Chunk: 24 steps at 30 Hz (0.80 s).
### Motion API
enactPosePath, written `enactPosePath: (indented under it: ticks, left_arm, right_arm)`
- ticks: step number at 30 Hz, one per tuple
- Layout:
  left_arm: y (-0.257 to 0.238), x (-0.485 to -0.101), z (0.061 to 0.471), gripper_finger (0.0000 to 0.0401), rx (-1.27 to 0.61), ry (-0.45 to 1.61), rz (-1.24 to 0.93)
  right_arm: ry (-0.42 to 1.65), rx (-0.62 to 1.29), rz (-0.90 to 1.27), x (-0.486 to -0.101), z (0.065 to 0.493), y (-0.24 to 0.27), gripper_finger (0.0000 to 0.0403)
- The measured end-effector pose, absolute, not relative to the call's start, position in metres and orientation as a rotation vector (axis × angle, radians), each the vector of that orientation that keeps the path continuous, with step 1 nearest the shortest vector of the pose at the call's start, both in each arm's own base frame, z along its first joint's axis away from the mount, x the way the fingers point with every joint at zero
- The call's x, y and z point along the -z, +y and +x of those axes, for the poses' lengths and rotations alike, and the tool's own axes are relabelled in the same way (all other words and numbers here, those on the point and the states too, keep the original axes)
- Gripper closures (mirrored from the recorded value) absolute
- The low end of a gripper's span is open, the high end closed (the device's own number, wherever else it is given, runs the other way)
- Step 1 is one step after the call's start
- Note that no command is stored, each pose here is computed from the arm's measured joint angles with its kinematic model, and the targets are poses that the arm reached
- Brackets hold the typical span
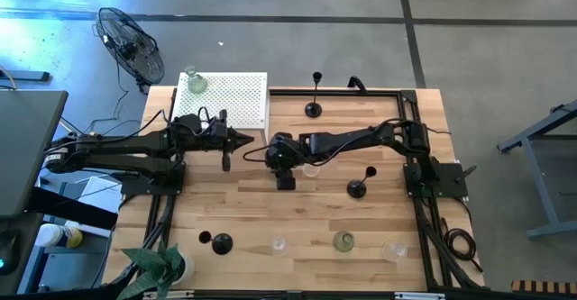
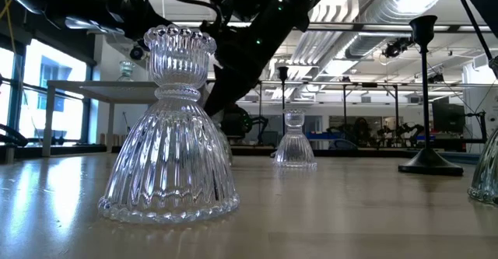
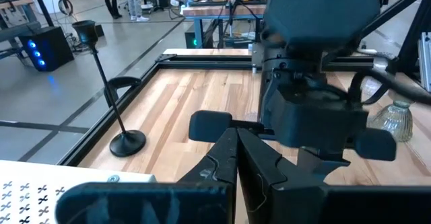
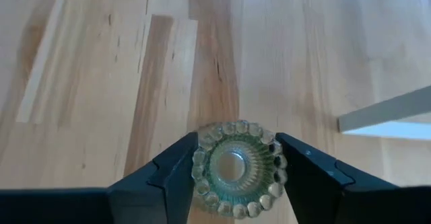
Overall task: Pick & Place candle stick holders
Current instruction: Put the top green candle holder on the shelf aligned with the other green candle holder
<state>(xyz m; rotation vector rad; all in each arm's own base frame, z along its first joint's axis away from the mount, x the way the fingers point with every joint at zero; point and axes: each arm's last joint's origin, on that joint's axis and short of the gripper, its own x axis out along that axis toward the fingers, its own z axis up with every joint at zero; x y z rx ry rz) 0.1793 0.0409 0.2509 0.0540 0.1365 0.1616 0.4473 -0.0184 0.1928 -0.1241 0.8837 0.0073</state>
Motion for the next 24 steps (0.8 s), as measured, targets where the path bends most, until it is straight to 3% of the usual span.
enactPosePath:
  ticks: [9,16,20,24]
  left_arm:
    - [0.041,-0.249,0.179,0.0398,-0.161,0.152,0.059]
    - [0.041,-0.248,0.179,0.0398,-0.167,0.161,0.024]
    - [0.041,-0.247,0.179,0.0398,-0.166,0.177,0.021]
    - [0.036,-0.237,0.186,0.0400,-0.104,0.245,0.010]
  right_arm:
    - [0.862,0.040,-0.175,-0.196,0.448,-0.015,0.0173]
    - [0.788,0.065,-0.208,-0.261,0.420,-0.009,0.0156]
    - [0.792,0.133,-0.254,-0.290,0.384,-0.010,0.0203]
    - [0.697,0.174,-0.233,-0.286,0.340,-0.023,0.0299]
